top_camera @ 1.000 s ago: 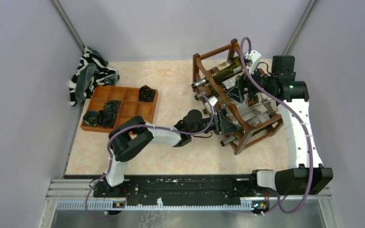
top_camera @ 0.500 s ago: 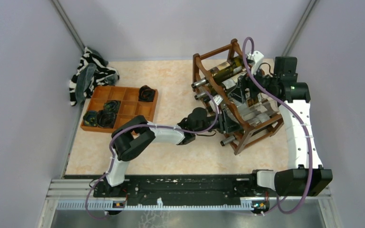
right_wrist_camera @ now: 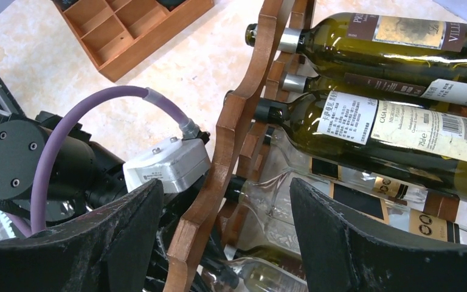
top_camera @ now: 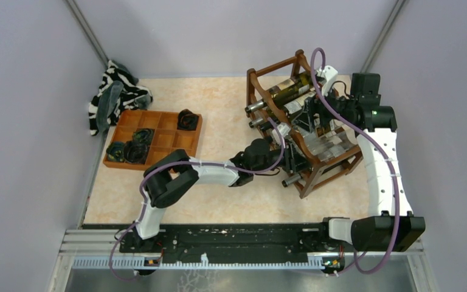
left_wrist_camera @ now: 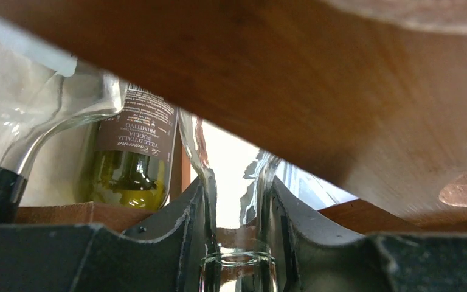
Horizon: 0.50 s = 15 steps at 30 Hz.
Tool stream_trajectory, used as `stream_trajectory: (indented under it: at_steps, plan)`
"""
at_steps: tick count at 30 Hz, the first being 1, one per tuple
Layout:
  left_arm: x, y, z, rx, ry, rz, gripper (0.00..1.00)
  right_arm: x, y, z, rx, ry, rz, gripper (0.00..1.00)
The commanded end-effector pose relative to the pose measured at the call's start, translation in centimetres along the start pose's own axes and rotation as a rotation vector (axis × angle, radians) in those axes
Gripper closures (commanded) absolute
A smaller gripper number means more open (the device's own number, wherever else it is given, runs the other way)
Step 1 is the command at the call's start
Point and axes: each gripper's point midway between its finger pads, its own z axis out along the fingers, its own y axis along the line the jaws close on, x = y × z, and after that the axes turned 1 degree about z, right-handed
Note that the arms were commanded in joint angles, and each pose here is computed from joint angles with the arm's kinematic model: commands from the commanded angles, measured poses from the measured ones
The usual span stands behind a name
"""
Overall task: Put the wine bottle on the wine rack
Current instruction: Place the wine bottle in the wine rack.
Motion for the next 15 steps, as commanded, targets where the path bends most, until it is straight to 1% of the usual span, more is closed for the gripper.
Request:
stream_trajectory:
  at_steps: [1,3,11,15]
  plan:
    - [-1.04,0.19,0.71,-0.053,-0.034,0.114,0.76,-1.41,0.78,-0.96,-0.006,-0.058,-0.04,0.25]
    - [-0.92,0.3,0.7,-0.075,-0.032,0.136,0.72,-1.37,0.75,-0.95,-0.005,-0.058,-0.039,0.25]
    - [-0.96,0.64,0.29,-0.122,-0.033,0.173,0.69,-1.34,0.83,-1.03,-0.006,-0.06,-0.04,0.25]
    - [-1.22,0.61,-0.02,-0.137,-0.037,0.19,0.63,-1.25,0.84,-1.06,-0.006,-0.061,-0.037,0.25]
